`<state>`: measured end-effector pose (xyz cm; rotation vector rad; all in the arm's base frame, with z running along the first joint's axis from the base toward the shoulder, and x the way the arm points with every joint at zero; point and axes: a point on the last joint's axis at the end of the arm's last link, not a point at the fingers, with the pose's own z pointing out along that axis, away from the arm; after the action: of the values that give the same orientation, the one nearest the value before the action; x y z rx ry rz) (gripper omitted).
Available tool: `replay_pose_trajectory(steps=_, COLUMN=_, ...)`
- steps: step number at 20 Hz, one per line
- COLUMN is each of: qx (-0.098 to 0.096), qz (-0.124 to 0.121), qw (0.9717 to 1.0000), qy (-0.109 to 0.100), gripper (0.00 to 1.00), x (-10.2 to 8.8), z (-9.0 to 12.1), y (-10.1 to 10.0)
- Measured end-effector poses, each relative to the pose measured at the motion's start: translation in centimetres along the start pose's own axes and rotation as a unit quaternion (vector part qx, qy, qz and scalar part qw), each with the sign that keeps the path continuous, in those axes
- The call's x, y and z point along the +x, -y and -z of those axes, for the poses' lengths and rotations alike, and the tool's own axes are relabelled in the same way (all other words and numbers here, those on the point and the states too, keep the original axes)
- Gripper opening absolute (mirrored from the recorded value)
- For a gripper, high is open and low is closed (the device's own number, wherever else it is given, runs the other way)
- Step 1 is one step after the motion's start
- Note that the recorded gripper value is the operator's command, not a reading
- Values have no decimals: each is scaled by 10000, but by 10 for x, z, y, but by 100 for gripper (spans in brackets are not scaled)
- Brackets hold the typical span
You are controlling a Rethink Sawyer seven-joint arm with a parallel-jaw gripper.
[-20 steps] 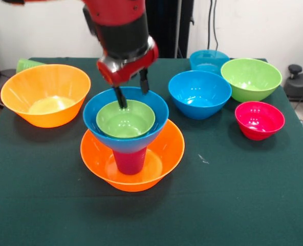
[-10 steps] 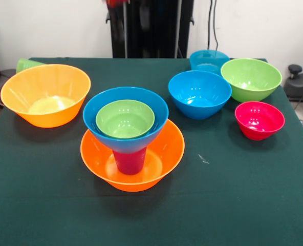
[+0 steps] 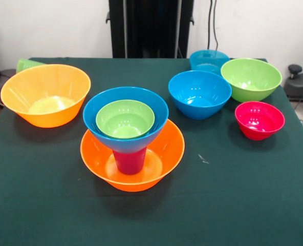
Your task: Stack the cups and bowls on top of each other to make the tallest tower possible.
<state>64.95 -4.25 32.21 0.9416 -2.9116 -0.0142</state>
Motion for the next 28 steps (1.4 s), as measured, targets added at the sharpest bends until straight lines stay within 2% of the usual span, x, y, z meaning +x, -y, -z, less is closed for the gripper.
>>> replay_pose_trajectory(steps=2, qx=4, qz=-13, qw=10000, qy=-16, gripper=100, x=-7, z=-5, y=-9)
replay_pose_trajectory(steps=6, qx=80, qz=-122, qw=9998, qy=104, gripper=100, x=-21, z=-21, y=-29)
replay_pose_trajectory(steps=12, qx=261, qz=-467, qw=9976, qy=430, gripper=100, x=-24, z=-48, y=-52)
replay_pose_trajectory(steps=14, qx=266, qz=-578, qw=9969, qy=455, gripper=100, x=-21, z=-54, y=-57)
replay_pose_trajectory(steps=28, qx=241, qz=-803, qw=9962, qy=256, gripper=100, x=2, z=-65, y=-56)
